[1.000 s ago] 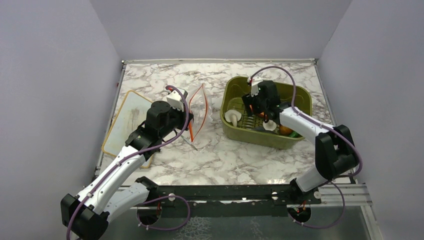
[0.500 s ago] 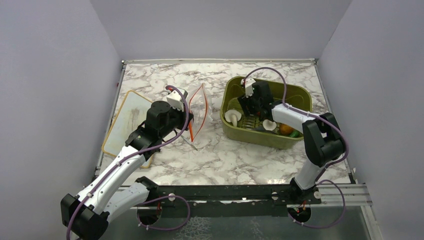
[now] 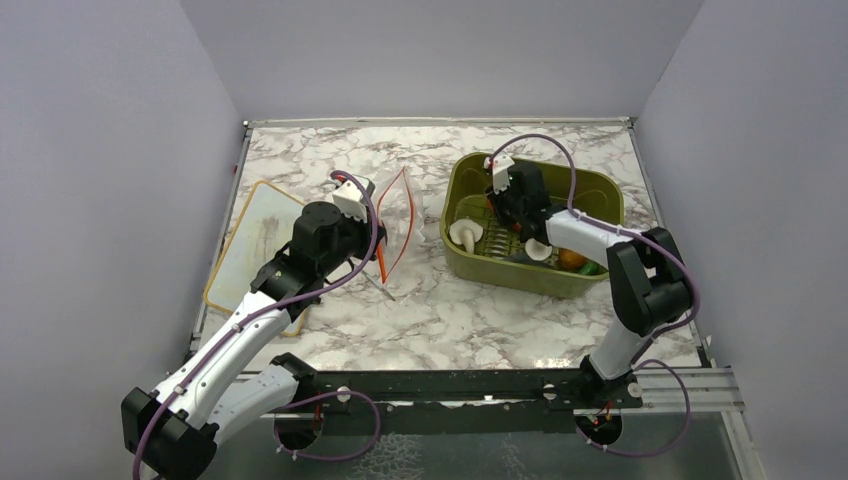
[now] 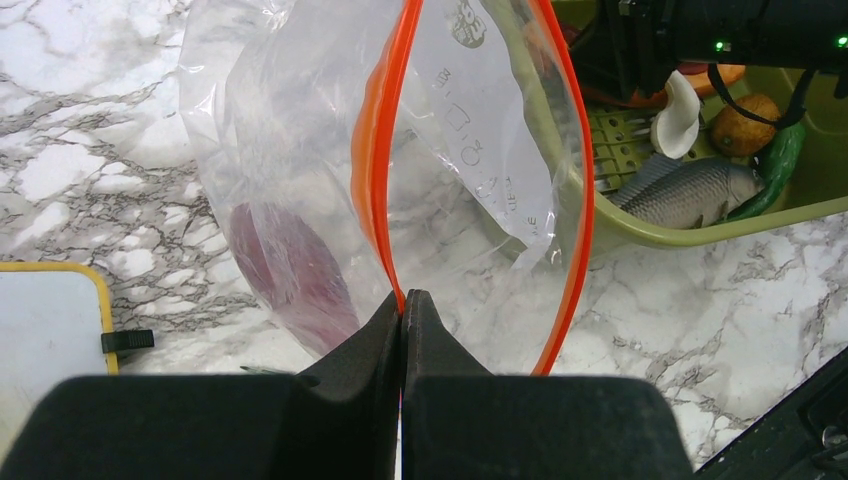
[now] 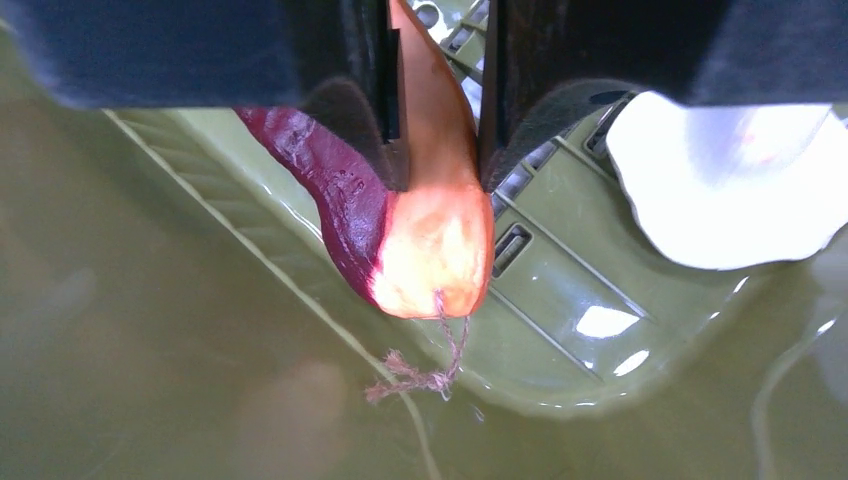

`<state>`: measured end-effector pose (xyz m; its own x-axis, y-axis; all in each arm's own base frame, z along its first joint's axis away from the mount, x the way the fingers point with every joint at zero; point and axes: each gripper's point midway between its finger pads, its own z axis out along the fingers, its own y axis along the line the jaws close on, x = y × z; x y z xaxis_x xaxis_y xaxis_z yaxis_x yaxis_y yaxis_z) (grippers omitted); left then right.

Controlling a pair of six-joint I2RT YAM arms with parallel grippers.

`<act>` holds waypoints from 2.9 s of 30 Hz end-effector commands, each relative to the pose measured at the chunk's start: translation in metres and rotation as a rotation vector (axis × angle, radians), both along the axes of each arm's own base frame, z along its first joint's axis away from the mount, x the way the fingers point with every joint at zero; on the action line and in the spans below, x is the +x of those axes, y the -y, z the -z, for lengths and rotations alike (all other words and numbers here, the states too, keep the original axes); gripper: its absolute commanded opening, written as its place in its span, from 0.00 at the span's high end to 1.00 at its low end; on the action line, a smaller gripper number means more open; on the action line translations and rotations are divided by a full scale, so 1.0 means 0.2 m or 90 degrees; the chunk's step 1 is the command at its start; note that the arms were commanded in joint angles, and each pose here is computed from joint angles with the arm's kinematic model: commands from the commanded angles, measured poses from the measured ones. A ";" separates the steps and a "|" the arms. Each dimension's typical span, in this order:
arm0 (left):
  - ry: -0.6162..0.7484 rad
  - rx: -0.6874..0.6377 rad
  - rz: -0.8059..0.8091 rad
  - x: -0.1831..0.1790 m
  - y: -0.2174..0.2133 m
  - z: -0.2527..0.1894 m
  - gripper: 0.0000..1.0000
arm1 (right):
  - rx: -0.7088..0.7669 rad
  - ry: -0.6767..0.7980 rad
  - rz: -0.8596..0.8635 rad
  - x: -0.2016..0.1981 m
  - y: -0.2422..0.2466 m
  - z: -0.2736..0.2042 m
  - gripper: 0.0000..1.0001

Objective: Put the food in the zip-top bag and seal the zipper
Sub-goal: Pick up the fake food from the bin, then place the fake food in the zipper food storage bag.

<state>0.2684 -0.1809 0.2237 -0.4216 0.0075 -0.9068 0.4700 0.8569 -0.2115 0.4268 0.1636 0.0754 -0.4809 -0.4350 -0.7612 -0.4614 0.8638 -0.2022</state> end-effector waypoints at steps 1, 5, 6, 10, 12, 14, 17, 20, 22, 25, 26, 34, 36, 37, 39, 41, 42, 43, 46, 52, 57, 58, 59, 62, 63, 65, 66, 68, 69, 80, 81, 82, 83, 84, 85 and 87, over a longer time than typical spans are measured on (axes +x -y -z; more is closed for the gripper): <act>0.015 -0.004 -0.013 0.02 -0.02 -0.01 1.00 | 0.032 0.060 0.019 0.01 0.00 -0.19 0.76; 0.015 -0.002 -0.016 0.02 -0.02 -0.01 1.00 | 0.054 0.067 0.025 0.00 0.00 -0.28 0.83; 0.015 -0.002 -0.017 0.02 -0.02 -0.01 1.00 | 0.061 0.069 0.024 -0.01 -0.01 -0.30 0.83; 0.015 0.000 -0.019 0.02 -0.03 -0.01 1.00 | 0.087 0.081 0.006 -0.05 -0.03 -0.37 0.85; 0.014 0.000 -0.018 0.02 -0.02 0.00 1.00 | 0.101 0.084 0.001 -0.06 -0.04 -0.40 0.85; 0.014 -0.001 -0.017 0.02 -0.02 0.00 1.00 | 0.116 0.088 -0.005 -0.09 -0.05 -0.45 0.85; 0.012 0.000 -0.017 0.02 -0.02 0.00 1.00 | 0.146 0.106 -0.027 -0.13 -0.08 -0.56 0.86; 0.013 0.001 -0.016 0.02 -0.02 0.00 1.00 | 0.172 0.123 -0.055 -0.17 -0.12 -0.65 0.86; 0.013 0.001 -0.019 0.02 -0.02 0.00 1.00 | 0.185 0.128 -0.070 -0.20 -0.14 -0.70 0.86; 0.015 0.002 -0.020 0.02 -0.03 0.00 1.00 | 0.214 0.134 -0.097 -0.25 -0.18 -0.75 0.86; 0.015 0.002 -0.020 0.02 -0.03 0.00 1.00 | 0.225 0.137 -0.104 -0.26 -0.19 -0.77 0.86; 0.006 -0.002 -0.010 0.02 -0.01 0.01 1.00 | 0.319 0.174 -0.163 -0.41 -0.27 -0.98 0.88; 0.006 -0.003 -0.008 0.01 -0.01 0.01 1.00 | 0.342 0.181 -0.184 -0.45 -0.29 -1.03 0.88; 0.007 -0.005 -0.007 0.01 -0.01 0.01 1.00 | 0.351 0.183 -0.207 -0.47 -0.32 -1.05 0.88; 0.005 -0.007 -0.007 0.01 0.00 0.01 1.00 | 0.369 0.184 -0.247 -0.53 -0.36 -1.09 0.88; 0.002 -0.012 -0.004 0.01 0.00 0.01 1.00 | 0.388 0.192 -0.275 -0.57 -0.40 -1.14 0.88; 0.000 -0.015 -0.001 0.00 0.01 0.01 1.00 | 0.398 0.199 -0.288 -0.59 -0.41 -1.17 0.88; -0.001 -0.019 0.000 0.00 0.01 0.00 1.00 | 0.408 0.208 -0.303 -0.62 -0.43 -1.21 0.88; -0.001 -0.031 0.003 0.00 0.03 -0.01 1.00 | 0.441 0.233 -0.343 -0.68 -0.46 -1.32 0.88; -0.007 -0.064 0.012 -0.01 0.06 -0.03 1.00 | 0.535 0.277 -0.416 -0.83 -0.52 -1.57 0.89; -0.013 -0.087 0.021 0.00 0.09 -0.06 1.00 | 0.591 0.295 -0.485 -0.94 -0.54 -1.73 0.89; -0.014 -0.088 0.022 0.00 0.10 -0.07 1.00 | 0.597 0.300 -0.493 -0.96 -0.55 -1.76 0.89; -0.015 -0.088 0.022 0.01 0.10 -0.07 1.00 | 0.602 0.305 -0.499 -0.97 -0.55 -1.79 0.89; -0.019 -0.084 0.016 0.02 0.10 -0.07 1.00 | 0.622 0.329 -0.512 -1.01 -0.53 -1.88 0.90; -0.021 -0.082 0.015 0.03 0.10 -0.06 1.00 | 0.629 0.338 -0.515 -1.03 -0.52 -1.91 0.90; -0.029 -0.081 0.013 0.03 0.11 -0.06 1.00 | 0.646 0.346 -0.520 -1.06 -0.51 -1.95 0.90; -0.032 -0.083 0.011 0.03 0.11 -0.06 1.00 | 0.655 0.349 -0.524 -1.07 -0.51 -1.96 0.90; -0.037 -0.089 0.009 0.04 0.12 -0.06 1.00 | 0.675 0.350 -0.535 -1.10 -0.50 -1.99 0.90; -0.040 -0.092 0.010 0.04 0.13 -0.06 1.00 | 0.687 0.347 -0.539 -1.12 -0.50 -2.00 0.90; -0.056 -0.119 0.014 0.07 0.17 -0.05 1.00 | 0.835 0.302 -0.552 -1.12 -0.54 -2.08 0.91; -0.057 -0.118 0.012 0.07 0.17 -0.05 1.00 | 0.849 0.298 -0.553 -1.12 -0.55 -2.08 0.91; -0.058 -0.117 0.011 0.07 0.17 -0.05 1.00 | 0.858 0.294 -0.556 -1.12 -0.56 -2.09 0.91; -0.058 -0.117 0.011 0.07 0.17 -0.05 1.00 | 0.864 0.288 -0.555 -1.11 -0.58 -2.08 0.91; -0.060 -0.118 0.012 0.07 0.17 -0.04 1.00 | 0.866 0.281 -0.553 -1.10 -0.60 -2.08 0.91; -0.059 -0.119 0.012 0.07 0.17 -0.05 1.00 | 0.867 0.277 -0.547 -1.09 -0.62 -2.07 0.91; -0.057 -0.121 0.013 0.07 0.18 -0.05 1.00 | 0.874 0.273 -0.531 -1.06 -0.64 -2.05 0.91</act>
